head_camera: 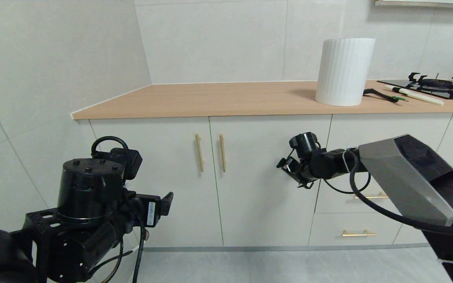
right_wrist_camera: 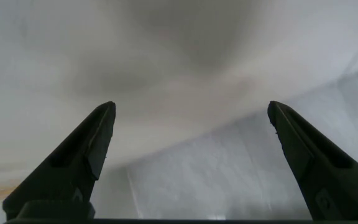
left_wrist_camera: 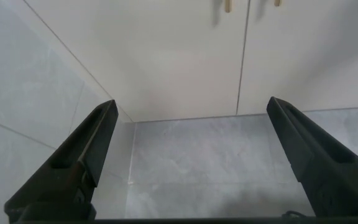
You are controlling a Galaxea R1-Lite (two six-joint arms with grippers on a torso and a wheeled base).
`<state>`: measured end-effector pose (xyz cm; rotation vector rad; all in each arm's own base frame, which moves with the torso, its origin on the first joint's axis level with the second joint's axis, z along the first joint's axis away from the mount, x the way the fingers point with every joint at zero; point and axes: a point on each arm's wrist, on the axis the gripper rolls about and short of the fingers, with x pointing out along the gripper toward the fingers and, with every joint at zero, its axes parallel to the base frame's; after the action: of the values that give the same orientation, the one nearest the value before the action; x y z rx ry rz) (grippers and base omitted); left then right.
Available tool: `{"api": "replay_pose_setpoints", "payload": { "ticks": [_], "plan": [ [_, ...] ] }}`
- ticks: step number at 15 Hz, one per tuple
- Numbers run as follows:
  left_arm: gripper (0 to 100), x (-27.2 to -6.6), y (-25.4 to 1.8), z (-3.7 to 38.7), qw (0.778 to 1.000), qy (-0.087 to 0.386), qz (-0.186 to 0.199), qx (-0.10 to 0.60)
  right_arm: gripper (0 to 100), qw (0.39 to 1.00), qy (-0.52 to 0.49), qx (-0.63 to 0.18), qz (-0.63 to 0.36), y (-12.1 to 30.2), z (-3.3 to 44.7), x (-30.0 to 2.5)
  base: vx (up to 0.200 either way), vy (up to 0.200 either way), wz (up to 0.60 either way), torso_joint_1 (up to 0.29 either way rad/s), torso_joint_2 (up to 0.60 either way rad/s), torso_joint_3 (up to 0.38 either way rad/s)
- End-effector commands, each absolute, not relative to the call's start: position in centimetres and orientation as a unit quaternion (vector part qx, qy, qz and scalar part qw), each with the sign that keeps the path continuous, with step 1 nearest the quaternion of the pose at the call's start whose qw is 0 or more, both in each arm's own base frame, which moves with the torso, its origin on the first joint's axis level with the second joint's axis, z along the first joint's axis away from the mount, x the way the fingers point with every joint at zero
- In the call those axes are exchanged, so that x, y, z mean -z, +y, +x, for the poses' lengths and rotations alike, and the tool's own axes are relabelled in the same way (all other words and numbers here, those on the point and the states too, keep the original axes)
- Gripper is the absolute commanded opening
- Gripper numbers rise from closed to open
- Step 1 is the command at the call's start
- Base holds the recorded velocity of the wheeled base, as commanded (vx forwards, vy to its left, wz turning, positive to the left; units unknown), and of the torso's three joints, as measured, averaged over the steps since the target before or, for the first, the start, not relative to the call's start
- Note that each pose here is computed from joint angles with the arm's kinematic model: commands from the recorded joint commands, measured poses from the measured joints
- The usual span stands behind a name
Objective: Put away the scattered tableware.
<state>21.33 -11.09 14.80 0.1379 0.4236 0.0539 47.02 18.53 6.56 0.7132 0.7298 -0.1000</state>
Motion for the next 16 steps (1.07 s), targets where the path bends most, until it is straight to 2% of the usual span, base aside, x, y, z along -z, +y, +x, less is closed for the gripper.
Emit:
{"api": "replay_pose_setpoints", "payload": {
  "ticks": [1,2,3,4,5,6,7,8,9,12,13,16],
  "plan": [
    [100,-16.5,-10.7,20.8,0.984,0.173,0.046,-0.026,100,0.878,0.329,-0.003,0.349,16.5,41.5,-15.7,0.000,0.000,0.00,0.000,0.00,0.000],
    [100,-17.5,-10.3,20.4,0.987,0.153,0.033,-0.027,100,0.885,0.314,-0.013,0.345,15.7,39.8,-18.1,0.000,0.000,0.00,0.000,0.00,0.000],
    [100,-19.0,-9.7,19.7,0.992,0.124,0.017,-0.030,100,0.898,0.292,-0.035,0.328,14.2,35.6,-22.0,0.000,0.000,0.00,0.000,0.00,0.000],
    [100,-20.0,-9.0,19.3,0.994,0.106,0.003,-0.038,100,0.909,0.278,-0.058,0.307,13.0,32.1,-24.0,0.000,0.000,0.00,0.000,0.00,0.000],
    [100,-20.1,-8.9,19.1,0.994,0.103,0.001,-0.040,100,0.912,0.271,-0.069,0.300,12.6,30.8,-24.8,0.000,0.000,0.00,0.000,0.00,0.000],
    [100,-21.1,-8.1,18.0,0.996,0.082,-0.012,-0.045,100,0.927,0.235,-0.106,0.273,10.8,25.7,-27.5,0.000,0.000,0.00,0.000,0.00,0.000],
    [100,-21.1,-7.2,17.4,0.994,0.077,-0.016,-0.071,100,0.940,0.203,-0.124,0.244,9.1,21.4,-28.7,0.000,0.000,0.00,0.000,0.00,0.000],
    [100,-20.9,-6.9,17.1,0.994,0.076,-0.016,-0.080,100,0.944,0.194,-0.128,0.233,8.5,20.0,-28.8,0.000,0.000,0.00,0.000,0.00,0.000],
    [100,-20.6,-5.5,15.7,0.992,0.069,-0.019,-0.105,100,0.960,0.151,-0.126,0.198,6.0,14.8,-28.9,0.000,0.000,0.00,0.000,0.00,0.000],
    [100,-21.1,-3.0,11.9,0.991,0.028,-0.031,-0.131,100,0.989,0.076,-0.041,0.121,1.7,7.8,-26.7,0.000,0.000,0.00,0.000,0.00,0.000],
    [100,-21.2,-2.3,10.1,0.991,0.014,-0.032,-0.131,100,0.995,0.042,-0.012,0.093,0.6,5.3,-26.0,0.000,0.000,0.00,0.000,0.00,0.000],
    [100,-20.5,-0.1,4.0,0.991,-0.009,-0.023,-0.130,100,0.998,-0.046,0.001,0.051,-0.6,-1.6,-23.9,0.000,0.000,0.00,0.000,0.00,0.000]
  ]
}}
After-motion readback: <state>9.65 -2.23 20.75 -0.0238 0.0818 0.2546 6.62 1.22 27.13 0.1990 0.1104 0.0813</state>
